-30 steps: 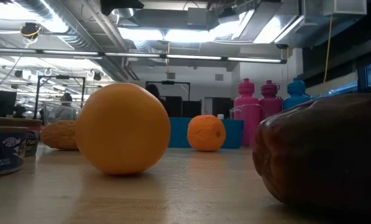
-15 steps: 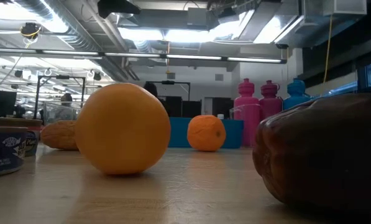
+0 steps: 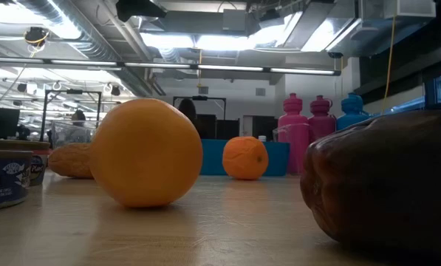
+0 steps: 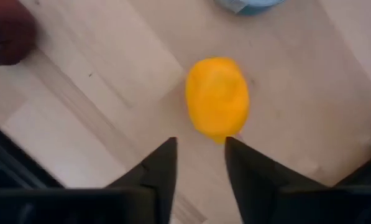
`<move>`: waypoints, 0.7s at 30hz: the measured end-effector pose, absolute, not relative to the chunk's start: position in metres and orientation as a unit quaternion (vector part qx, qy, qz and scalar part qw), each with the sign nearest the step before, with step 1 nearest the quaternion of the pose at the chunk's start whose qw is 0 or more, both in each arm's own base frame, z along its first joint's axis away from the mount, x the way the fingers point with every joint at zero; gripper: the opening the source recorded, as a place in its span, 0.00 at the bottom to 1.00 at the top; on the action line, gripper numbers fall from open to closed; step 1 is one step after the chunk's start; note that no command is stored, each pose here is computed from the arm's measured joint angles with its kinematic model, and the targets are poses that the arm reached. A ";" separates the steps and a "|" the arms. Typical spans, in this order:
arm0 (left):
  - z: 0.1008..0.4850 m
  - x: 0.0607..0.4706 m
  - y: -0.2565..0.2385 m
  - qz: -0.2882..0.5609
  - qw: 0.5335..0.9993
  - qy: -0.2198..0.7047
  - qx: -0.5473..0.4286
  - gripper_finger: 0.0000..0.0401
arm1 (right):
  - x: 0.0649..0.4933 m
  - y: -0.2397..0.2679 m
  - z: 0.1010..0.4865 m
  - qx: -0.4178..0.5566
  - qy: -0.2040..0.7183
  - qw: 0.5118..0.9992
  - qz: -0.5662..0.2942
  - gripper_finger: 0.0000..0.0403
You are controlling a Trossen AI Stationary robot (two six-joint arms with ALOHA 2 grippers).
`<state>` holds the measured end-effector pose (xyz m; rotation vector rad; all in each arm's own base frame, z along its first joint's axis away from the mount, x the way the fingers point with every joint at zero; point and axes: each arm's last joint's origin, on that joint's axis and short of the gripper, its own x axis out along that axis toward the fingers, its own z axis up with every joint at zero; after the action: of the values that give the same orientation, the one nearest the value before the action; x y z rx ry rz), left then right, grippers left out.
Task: Pick & Place Food Item
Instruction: Put the lemon into the blue bin
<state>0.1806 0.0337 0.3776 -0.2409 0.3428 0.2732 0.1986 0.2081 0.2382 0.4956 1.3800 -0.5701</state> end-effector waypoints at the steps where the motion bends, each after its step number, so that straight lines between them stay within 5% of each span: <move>1: 0.378 0.181 0.034 0.134 0.969 0.170 -0.119 0.76 | 0.199 0.208 0.238 0.226 0.620 0.705 -0.259 0.40; 11: 0.377 0.181 0.033 0.130 0.970 0.172 -0.115 0.76 | 0.195 0.193 0.205 0.280 0.642 0.636 -0.325 0.87; 21: 0.375 0.180 0.033 0.121 0.968 0.183 -0.121 0.76 | 0.200 0.186 0.188 0.282 0.619 0.660 -0.320 0.92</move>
<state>0.1800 0.0326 0.3753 -0.2451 0.3710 0.2453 0.2000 0.1857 0.1885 0.6387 1.4006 -0.7242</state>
